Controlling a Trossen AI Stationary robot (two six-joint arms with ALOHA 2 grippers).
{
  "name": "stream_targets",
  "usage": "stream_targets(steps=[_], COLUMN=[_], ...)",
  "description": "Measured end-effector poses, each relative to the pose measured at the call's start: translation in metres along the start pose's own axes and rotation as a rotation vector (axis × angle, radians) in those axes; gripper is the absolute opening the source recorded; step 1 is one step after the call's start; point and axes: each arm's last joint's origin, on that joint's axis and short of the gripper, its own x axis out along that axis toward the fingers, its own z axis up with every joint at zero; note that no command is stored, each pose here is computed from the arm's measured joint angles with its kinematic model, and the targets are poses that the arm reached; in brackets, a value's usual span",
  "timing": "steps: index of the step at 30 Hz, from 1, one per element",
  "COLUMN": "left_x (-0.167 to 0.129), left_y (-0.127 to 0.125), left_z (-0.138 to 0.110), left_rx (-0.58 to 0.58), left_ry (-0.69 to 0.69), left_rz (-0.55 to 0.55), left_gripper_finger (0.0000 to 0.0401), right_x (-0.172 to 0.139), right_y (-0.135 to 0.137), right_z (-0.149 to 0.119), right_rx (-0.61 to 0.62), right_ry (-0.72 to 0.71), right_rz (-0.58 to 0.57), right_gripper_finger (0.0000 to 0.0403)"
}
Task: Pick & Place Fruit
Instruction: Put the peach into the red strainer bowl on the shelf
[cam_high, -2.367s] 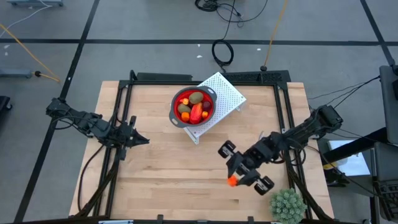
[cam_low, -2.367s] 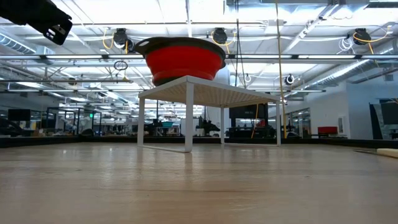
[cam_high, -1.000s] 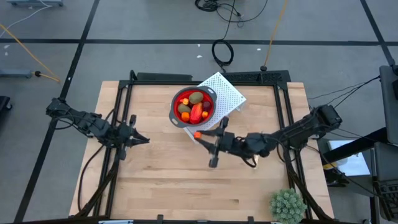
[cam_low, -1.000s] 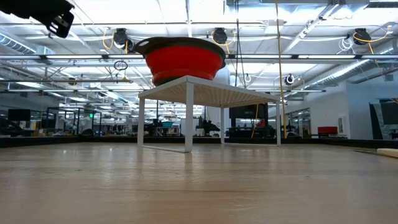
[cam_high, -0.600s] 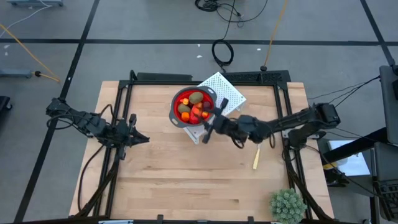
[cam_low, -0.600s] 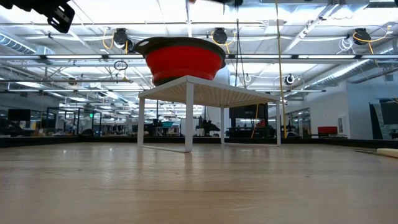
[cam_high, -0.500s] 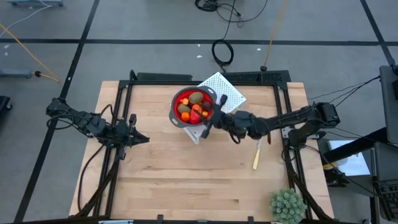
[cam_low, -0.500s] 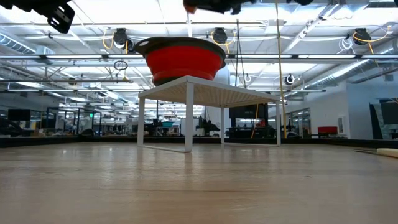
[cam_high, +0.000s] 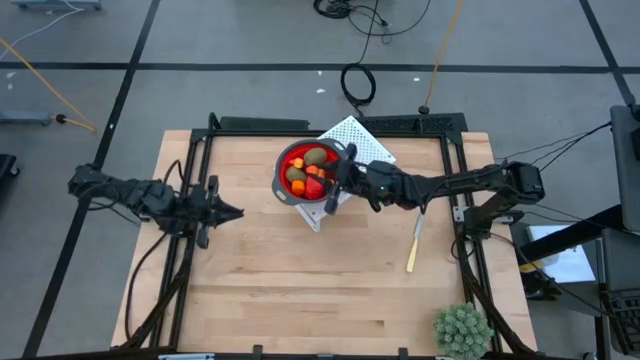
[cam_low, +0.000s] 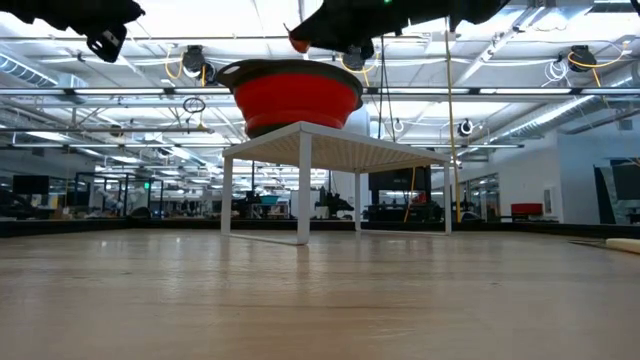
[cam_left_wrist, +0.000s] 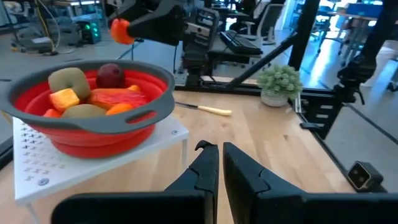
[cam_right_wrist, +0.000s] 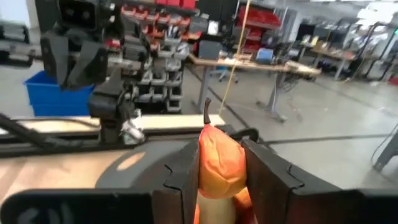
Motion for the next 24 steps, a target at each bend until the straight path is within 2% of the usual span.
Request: stream_targets(steps=[9, 14, 24], left_x=[0.002, 0.002, -0.014], left_y=[0.015, 0.018, 0.02], left_z=[-0.005, -0.006, -0.009], left_rx=[-0.034, -0.028, -0.044], left_ry=[0.069, 0.094, 0.084], left_rz=[-0.006, -0.058, -0.06], left_gripper_finger=[0.0021, 0.0021, 0.0021], right_x=[0.0, -0.001, -0.011], right_y=[-0.001, -0.001, -0.005], right_z=[-0.005, -0.007, 0.003], right_rx=[0.045, 0.075, 0.092], right_ry=[0.05, 0.075, 0.118], right_rz=[0.009, 0.012, 0.014], right_gripper_finger=[0.0105, 0.0105, 0.0105])
